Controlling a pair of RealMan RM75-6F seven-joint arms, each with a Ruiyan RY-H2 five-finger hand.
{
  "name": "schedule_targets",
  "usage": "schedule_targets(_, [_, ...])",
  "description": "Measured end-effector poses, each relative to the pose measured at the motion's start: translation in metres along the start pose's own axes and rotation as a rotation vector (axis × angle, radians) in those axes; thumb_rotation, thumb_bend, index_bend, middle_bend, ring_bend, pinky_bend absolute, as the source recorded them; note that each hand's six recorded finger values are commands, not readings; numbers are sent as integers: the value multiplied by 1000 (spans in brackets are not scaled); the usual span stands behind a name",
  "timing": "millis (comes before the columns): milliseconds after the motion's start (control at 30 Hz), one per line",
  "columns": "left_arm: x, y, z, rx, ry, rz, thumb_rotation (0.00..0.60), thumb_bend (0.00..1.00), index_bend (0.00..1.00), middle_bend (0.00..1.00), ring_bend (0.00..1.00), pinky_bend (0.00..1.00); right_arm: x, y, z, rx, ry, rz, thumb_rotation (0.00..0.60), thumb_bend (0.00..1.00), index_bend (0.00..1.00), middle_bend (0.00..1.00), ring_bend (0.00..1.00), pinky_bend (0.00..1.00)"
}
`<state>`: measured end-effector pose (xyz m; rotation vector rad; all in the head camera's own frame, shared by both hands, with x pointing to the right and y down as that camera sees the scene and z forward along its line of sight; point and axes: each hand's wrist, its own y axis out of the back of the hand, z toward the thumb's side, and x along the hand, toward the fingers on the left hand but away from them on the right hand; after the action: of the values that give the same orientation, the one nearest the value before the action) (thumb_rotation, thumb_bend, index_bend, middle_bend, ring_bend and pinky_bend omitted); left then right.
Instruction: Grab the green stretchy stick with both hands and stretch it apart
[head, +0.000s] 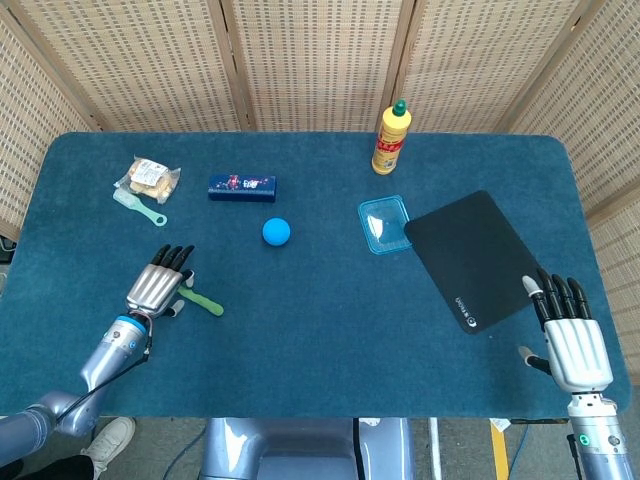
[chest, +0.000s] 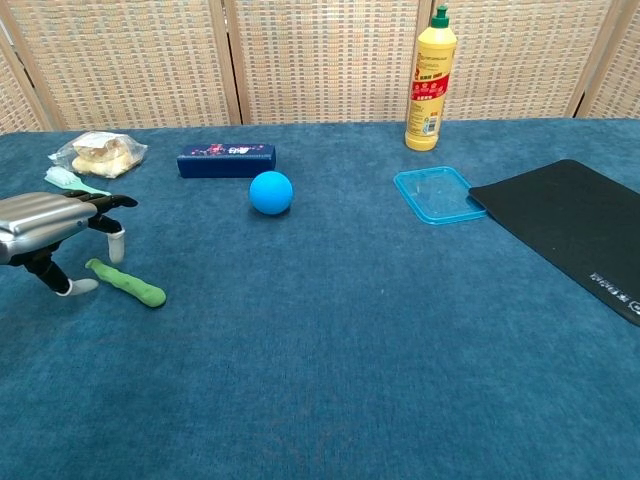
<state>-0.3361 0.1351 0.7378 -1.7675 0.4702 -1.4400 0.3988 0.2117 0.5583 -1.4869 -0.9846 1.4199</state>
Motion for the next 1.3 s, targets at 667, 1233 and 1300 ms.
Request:
schedule_targets(667, [11, -3, 11, 35, 7, -17, 600, 376, 506, 0, 0, 0, -1, 1, -2, -20, -1, 6, 600, 0, 0, 0, 0, 0])
schedule_targets(1233, [16, -6, 15, 53, 16, -35, 600, 446, 684, 0, 0, 0, -1, 1, -3, -35, 6, 10, 600, 0, 0, 0, 0, 0])
schedule_targets(1300, [15, -5, 16, 38, 18, -36, 600, 448, 710, 0, 0, 0, -1, 2, -3, -36, 7, 9, 600, 0, 0, 0, 0, 0])
